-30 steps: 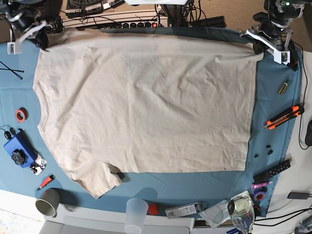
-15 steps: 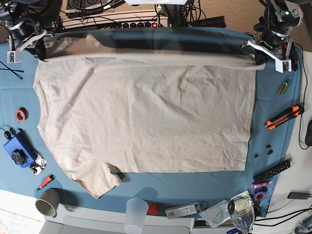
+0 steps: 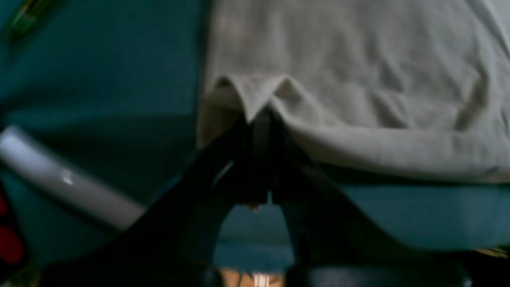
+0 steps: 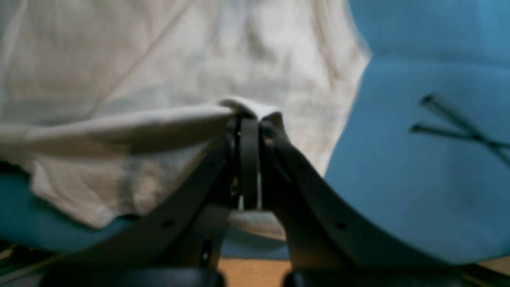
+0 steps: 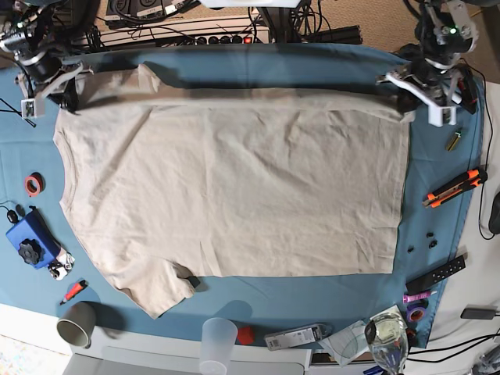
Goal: Fold the T-shirt properly
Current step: 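Fold the collar edge over the shirt body with both grippers, then lower the folded edge onto the shirt and open both grippers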
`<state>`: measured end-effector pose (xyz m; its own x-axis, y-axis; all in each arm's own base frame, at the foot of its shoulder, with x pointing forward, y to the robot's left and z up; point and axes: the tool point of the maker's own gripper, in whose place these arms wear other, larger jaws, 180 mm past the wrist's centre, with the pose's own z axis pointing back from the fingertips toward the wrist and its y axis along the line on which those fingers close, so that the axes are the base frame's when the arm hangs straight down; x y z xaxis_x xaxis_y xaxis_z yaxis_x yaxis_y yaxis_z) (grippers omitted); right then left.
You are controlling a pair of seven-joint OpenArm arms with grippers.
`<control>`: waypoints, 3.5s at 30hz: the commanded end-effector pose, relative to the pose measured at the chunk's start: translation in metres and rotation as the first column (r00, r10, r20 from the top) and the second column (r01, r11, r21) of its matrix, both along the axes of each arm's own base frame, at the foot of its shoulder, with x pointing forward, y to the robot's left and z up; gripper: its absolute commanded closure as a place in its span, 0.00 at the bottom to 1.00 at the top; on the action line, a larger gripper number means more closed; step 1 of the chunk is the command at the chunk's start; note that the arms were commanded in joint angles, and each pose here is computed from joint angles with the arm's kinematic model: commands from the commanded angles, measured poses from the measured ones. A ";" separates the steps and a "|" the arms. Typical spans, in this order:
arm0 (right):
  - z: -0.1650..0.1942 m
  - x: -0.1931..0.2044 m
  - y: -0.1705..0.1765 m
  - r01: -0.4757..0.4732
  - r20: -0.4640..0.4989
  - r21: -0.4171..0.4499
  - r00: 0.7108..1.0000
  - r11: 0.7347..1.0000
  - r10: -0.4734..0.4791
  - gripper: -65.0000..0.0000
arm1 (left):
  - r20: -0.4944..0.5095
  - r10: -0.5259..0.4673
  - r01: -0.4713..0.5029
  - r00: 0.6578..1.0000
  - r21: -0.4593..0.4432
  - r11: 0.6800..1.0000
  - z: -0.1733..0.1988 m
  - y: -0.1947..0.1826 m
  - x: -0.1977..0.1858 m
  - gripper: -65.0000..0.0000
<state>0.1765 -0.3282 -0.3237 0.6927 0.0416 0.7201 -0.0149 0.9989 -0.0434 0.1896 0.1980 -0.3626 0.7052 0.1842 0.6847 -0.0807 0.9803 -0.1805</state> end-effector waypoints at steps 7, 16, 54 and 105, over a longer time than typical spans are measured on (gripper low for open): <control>0.025 0.025 -0.014 -0.006 0.074 -0.080 0.997 0.997 0.012 1.00 | 0.062 -0.012 0.008 0.998 0.064 0.998 0.012 -0.001 0.021 1.00; 0.035 0.037 -0.021 0.020 0.122 -0.112 0.993 0.993 -0.006 1.00 | 0.116 -0.011 0.004 0.993 0.065 0.998 0.023 -0.001 0.036 1.00; 0.020 0.124 -0.020 0.011 0.172 -0.128 0.985 0.992 0.012 1.00 | 0.175 -0.003 0.009 0.985 -0.034 0.999 -0.003 0.000 0.131 1.00; -0.004 0.177 -0.027 0.030 0.195 -0.055 0.981 0.998 -0.019 1.00 | 0.208 0.000 0.000 0.978 0.000 1.000 0.006 0.005 0.154 1.00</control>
<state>0.3409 -0.3455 -0.3525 0.6035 0.0520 0.7957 0.0136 0.9971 -0.0755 0.3331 0.1988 -0.3728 0.5958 0.1929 0.7796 -0.0495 0.9777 -0.2041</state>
